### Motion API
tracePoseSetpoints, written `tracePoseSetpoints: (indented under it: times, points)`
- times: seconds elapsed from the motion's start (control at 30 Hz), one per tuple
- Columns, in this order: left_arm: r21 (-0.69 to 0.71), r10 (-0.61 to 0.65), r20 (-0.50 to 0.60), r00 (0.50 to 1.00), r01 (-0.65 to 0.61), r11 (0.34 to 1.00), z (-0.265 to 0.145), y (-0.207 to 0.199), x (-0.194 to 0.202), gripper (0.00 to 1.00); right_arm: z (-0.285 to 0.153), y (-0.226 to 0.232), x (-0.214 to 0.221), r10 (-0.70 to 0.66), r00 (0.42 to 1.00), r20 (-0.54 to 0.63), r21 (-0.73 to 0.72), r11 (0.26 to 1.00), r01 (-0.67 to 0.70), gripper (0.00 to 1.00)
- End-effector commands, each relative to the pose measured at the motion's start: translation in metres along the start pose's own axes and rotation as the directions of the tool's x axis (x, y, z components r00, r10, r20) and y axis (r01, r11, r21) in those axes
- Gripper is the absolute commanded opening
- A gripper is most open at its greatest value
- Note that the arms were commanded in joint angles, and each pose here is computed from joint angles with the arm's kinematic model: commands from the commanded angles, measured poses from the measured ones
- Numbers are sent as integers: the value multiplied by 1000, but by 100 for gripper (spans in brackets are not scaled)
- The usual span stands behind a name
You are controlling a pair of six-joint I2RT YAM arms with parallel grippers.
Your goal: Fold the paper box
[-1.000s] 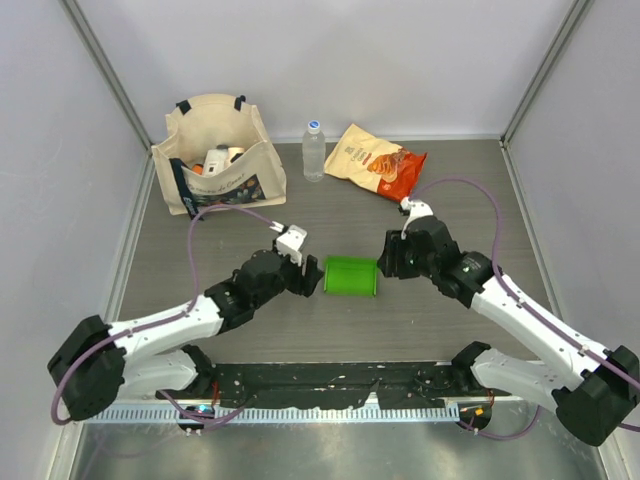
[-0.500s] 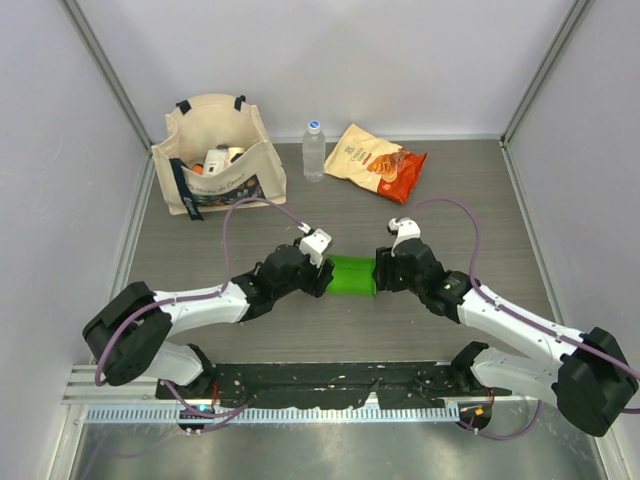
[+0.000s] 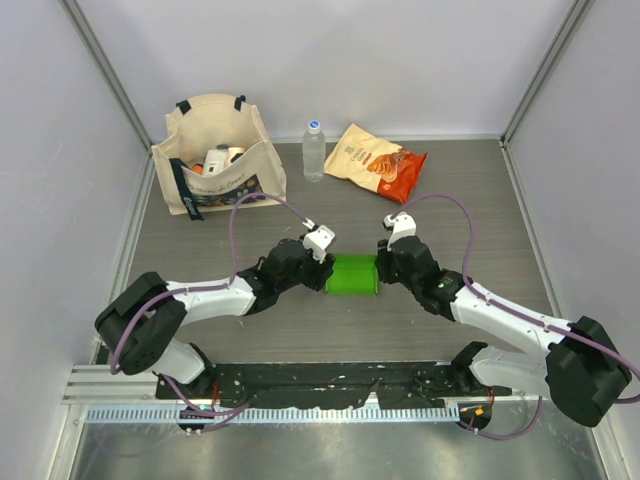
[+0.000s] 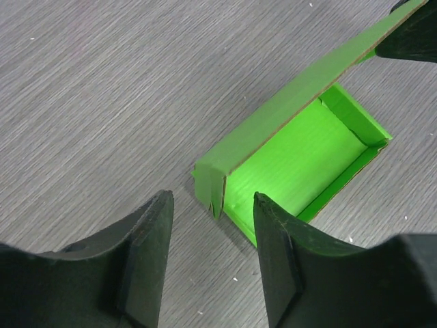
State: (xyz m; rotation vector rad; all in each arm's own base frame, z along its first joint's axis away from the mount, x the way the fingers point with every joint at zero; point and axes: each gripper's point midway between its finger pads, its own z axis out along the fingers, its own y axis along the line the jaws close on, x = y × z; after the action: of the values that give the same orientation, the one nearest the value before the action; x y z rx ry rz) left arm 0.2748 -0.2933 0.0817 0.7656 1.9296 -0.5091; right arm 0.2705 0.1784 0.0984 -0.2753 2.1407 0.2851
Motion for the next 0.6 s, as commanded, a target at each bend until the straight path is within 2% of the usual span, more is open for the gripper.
tracePoseSetpoints:
  times: [0.0,0.17,0.4,0.57]
  points:
    - [55,18,111,994,-24,998,8,-9,-38,49,2,14,-20,-1,997,77,-54,999,5,27]
    - [60,16,103,995,-22,998,9,-10,-35,32,7,19,-17,1,998,65,-71,997,4,18]
    - [42,-8,82,997,5,999,14,-7,-32,9,15,27,-15,19,998,62,-50,999,-16,1]
    - [-47,-76,125,989,82,996,13,6,-44,0,19,30,-25,74,991,107,18,997,-76,1]
